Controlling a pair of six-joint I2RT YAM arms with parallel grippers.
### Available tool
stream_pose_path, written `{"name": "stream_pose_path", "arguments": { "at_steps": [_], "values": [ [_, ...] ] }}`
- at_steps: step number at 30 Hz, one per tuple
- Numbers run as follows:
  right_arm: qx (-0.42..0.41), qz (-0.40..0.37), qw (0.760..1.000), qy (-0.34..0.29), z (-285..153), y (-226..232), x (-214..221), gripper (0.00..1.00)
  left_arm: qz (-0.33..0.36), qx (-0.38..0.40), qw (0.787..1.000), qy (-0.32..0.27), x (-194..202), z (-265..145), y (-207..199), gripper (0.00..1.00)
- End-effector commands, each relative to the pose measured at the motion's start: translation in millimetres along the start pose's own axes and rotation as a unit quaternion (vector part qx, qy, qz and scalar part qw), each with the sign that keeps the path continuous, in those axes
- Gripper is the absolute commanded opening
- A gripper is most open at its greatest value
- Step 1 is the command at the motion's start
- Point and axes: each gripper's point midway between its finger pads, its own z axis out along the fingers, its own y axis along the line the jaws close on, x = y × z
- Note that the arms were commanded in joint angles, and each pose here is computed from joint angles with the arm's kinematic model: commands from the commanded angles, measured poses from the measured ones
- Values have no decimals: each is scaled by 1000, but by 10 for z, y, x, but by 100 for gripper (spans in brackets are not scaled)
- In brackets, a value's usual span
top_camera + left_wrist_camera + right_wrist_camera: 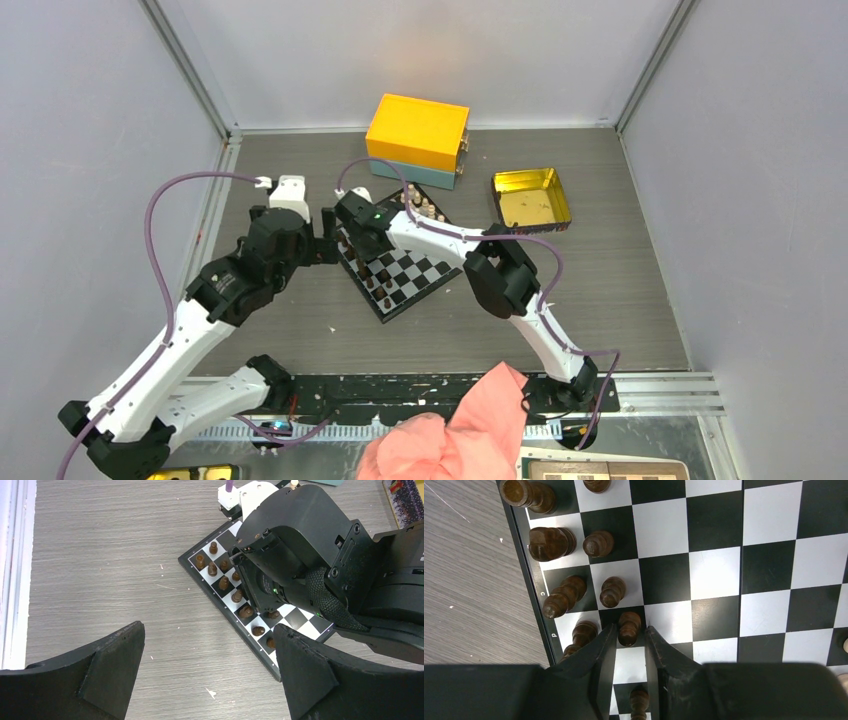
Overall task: Set up the chess pieces on the board
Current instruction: Place the chess piece on the chessboard, then pick up the chess piece from the storage box.
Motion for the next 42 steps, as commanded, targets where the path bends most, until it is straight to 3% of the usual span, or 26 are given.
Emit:
{"name": "stream_pose_path", "arguments": {
  "at_steps": [1,15,21,24,31,38,42],
  "values": [
    [-15,0,999,-36,-258,26,-253,34,-9,14,999,-31,-184,6,-78,100],
    [-7,-2,997,-83,-755,-79,-574,36,-13,19,997,-67,-497,-24,-135,100],
    [19,23,993,-115,-1032,-348,-765,36,-11,13,996,-87,-678,22,-167,100],
    [46,55,988,-140,-1163,-636,-905,36,-8,14,996,-86,-729,89,-197,100],
    [151,166,957,-183,-1338,-1791,-1135,37,-15,22,998,-59,-683,338,-233,100],
    [244,273,912,-187,-1349,-2928,-1031,38,-14,25,999,-32,-603,545,-272,100],
    [260,335,886,-185,-1273,-3359,-883,39,-6,21,1000,-21,-599,619,-289,100]
  ]
}}
